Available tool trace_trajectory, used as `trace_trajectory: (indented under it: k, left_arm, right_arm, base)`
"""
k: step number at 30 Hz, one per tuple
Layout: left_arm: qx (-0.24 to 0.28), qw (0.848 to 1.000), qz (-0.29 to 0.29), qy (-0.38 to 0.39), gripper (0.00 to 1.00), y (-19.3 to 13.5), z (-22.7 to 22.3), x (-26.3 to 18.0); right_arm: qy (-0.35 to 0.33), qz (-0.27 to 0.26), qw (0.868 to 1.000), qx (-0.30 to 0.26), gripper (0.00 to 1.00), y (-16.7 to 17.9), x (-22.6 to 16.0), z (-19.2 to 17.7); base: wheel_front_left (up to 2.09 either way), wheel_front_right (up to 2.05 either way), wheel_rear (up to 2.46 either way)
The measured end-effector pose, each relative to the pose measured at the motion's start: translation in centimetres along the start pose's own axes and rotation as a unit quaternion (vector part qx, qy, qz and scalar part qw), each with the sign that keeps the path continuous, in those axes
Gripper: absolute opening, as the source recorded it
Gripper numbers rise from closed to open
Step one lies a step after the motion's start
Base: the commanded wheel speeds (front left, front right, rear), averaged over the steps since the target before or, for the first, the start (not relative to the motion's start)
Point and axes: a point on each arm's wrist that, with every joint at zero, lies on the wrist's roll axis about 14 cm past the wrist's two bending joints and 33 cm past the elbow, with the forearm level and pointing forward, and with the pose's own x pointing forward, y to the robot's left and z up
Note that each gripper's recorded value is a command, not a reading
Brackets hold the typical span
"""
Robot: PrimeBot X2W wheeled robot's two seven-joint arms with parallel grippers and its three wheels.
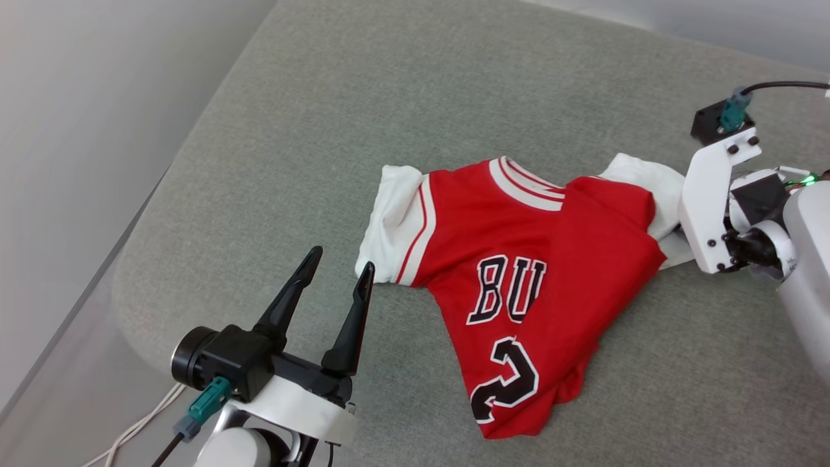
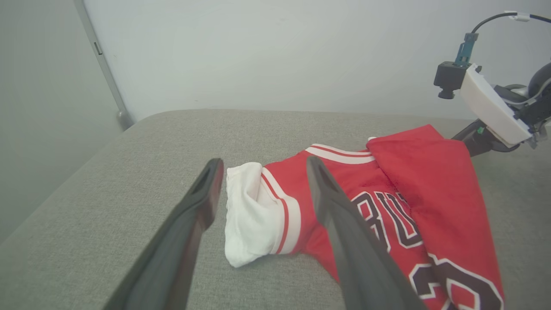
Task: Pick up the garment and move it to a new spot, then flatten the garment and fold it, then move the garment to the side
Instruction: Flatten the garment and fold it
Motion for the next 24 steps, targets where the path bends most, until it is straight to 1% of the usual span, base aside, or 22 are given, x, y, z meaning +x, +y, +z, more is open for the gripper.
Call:
trace_trajectory:
  k: [5,6,7,12,15,17,21,24]
  left_arm:
    - [0.006,1.0,0.016,0.009,1.0,0.9,-0.4,-0.3]
    - [0.005,1.0,0.016,0.009,1.0,1.0,-0.4,-0.2]
    - [0.005,1.0,0.017,0.008,1.0,1.0,-0.4,-0.2]
    - [0.004,1.0,0.009,0.003,1.0,0.9,-0.3,0.2]
    - [0.003,1.0,0.0,-0.005,1.0,0.6,0.0,0.4]
    - [0.001,1.0,-0.006,-0.01,1.0,0.4,0.2,0.5]
    - [0.0,1.0,-0.023,-0.017,1.0,-0.2,0.5,0.7]
    - [-0.002,0.999,-0.041,-0.02,1.0,-1.0,0.5,0.8]
  right_arm:
    - [0.005,0.009,1.0,0.004,1.0,0.2,1.8,0.1]
    - [0.006,0.011,1.0,0.007,0.14,0.2,1.9,0.0]
    - [0.004,0.011,1.0,0.007,0.0,0.2,1.9,-0.1]
    - [-0.019,0.015,0.999,0.023,0.0,0.0,1.1,-0.5]
    - [-0.041,0.006,0.999,0.024,0.0,-0.6,0.0,-1.1]
    - [-0.064,-0.004,0.998,0.019,0.0,-1.3,-1.1,-1.4]
    - [-0.123,-0.019,0.992,0.03,0.0,-2.6,-3.9,-1.9]
    - [-0.154,-0.045,0.986,0.043,0.0,-4.6,-6.2,-3.4]
  base:
    - [0.0,0.0,0.0]
    - [0.0,0.0,0.0]
    - [0.0,0.0,0.0]
    - [0.0,0.0,0.0]
    - [0.0,0.0,0.0]
    - [0.0,0.0,0.0]
    - [0.0,0.0,0.0]
    - [0.0,0.0,0.0]
